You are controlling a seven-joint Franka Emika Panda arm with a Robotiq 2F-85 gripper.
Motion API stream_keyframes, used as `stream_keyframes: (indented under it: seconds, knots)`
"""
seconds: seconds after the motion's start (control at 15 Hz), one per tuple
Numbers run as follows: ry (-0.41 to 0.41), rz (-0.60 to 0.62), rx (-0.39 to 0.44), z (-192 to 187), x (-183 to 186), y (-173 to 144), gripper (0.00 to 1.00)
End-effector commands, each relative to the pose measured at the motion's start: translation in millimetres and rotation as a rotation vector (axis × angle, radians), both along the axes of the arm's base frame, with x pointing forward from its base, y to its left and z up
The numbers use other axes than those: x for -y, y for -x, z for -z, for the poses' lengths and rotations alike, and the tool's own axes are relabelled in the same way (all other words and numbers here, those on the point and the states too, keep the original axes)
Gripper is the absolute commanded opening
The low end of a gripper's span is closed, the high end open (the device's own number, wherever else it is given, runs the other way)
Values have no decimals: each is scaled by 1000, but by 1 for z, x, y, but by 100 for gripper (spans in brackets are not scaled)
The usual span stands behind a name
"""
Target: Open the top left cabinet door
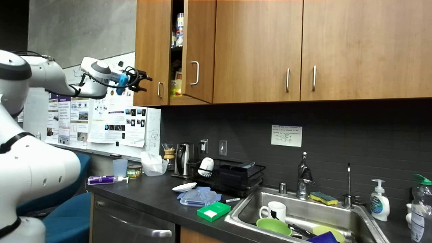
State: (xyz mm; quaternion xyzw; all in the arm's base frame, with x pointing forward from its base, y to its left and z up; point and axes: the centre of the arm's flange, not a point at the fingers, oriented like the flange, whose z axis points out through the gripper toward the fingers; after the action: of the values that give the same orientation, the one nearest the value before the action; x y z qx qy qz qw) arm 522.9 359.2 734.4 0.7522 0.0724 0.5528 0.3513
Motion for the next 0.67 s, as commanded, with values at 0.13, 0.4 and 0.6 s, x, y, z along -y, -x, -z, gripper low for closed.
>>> stream_keyframes:
  seconds: [0.13,0.4,0.6]
  knots:
    - [-32,-34,21,-7,-5,-29,100]
    - [-48,-1,-26,8,7,-48,100]
    - [-56,15,-42,16,16,-59,100]
